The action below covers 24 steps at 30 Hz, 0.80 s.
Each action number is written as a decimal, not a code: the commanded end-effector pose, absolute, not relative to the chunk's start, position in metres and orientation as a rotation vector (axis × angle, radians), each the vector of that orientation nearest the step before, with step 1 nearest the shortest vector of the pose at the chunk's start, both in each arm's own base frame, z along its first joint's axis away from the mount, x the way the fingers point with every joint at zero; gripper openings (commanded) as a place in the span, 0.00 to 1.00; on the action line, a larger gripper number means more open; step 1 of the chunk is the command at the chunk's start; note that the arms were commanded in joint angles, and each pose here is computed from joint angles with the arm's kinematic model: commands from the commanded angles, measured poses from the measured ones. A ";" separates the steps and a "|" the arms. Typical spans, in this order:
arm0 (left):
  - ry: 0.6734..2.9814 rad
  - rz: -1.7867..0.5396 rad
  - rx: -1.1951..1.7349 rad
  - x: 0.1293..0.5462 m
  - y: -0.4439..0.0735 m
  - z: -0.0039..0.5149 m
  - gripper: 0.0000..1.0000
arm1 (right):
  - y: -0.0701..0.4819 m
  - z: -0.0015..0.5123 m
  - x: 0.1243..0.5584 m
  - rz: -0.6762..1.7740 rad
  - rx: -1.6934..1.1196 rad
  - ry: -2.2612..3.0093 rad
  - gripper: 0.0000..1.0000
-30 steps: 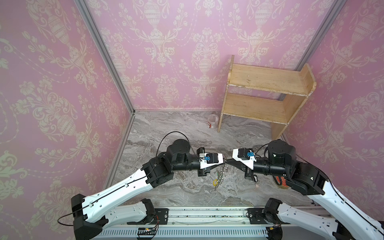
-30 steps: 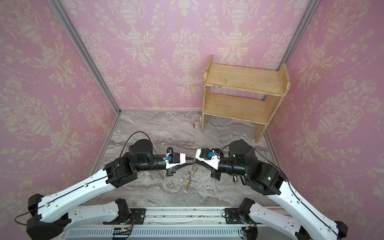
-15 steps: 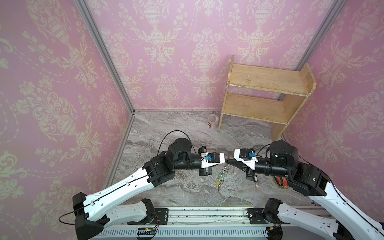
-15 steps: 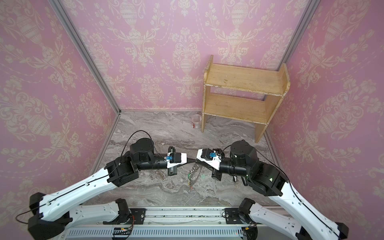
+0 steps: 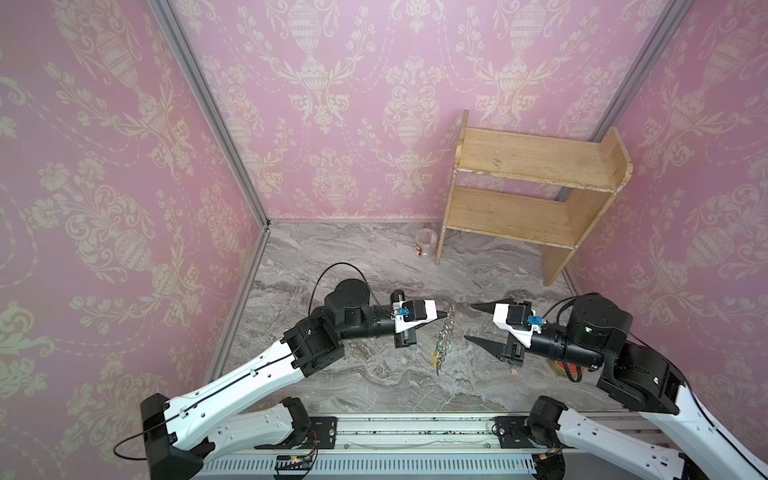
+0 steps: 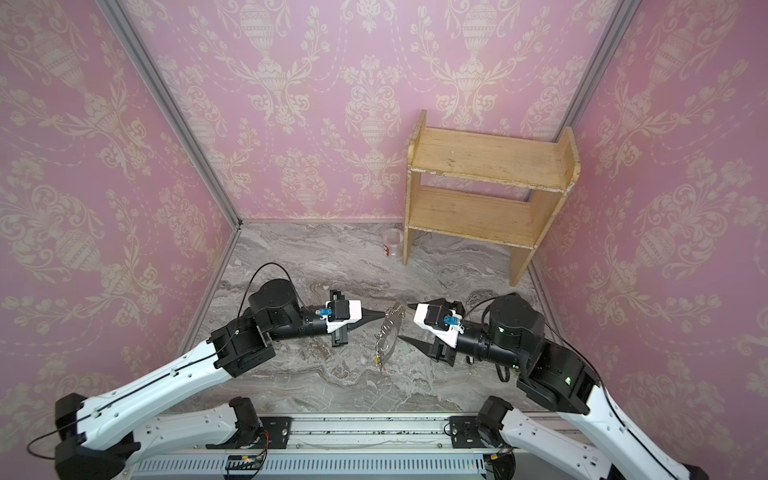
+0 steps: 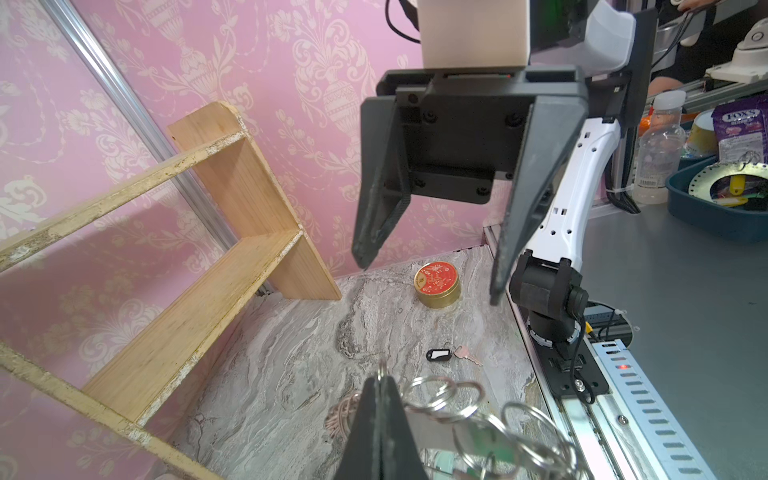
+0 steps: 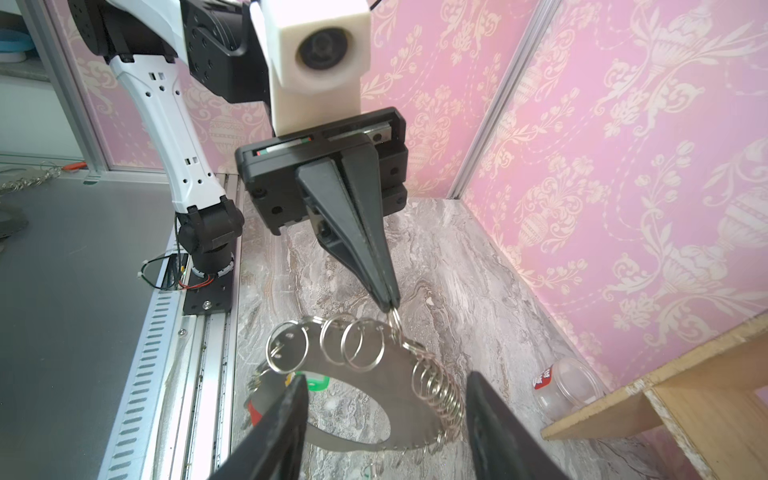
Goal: Put the keys on the keyring
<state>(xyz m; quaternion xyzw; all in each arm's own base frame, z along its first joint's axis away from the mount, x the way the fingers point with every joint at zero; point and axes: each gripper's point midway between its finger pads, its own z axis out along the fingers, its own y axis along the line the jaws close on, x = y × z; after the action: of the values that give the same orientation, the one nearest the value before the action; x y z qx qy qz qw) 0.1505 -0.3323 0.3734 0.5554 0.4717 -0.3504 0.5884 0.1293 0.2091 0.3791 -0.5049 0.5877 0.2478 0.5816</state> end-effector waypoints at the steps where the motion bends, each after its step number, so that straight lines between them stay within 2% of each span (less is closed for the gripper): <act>1: 0.953 -0.925 1.201 0.139 -0.324 0.415 0.00 | 0.206 0.390 0.132 0.566 -1.119 1.328 0.55; 5: 0.932 -0.980 1.215 0.134 -0.326 0.418 0.00 | 0.205 0.398 0.136 0.554 -1.082 1.302 0.43; 10: 0.901 -1.018 1.225 0.129 -0.328 0.425 0.00 | 0.211 0.403 0.143 0.555 -1.057 1.280 0.36; 24: 0.829 -1.063 1.210 0.123 -0.329 0.438 0.00 | 0.226 0.406 0.140 0.658 -1.058 1.251 0.32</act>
<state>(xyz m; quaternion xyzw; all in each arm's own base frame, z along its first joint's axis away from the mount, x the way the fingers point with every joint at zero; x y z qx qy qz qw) 0.1282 -0.3327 0.4149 0.5335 0.3961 -0.4493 0.5972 0.1414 0.2195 0.4058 -0.4657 0.5524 0.2667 0.6378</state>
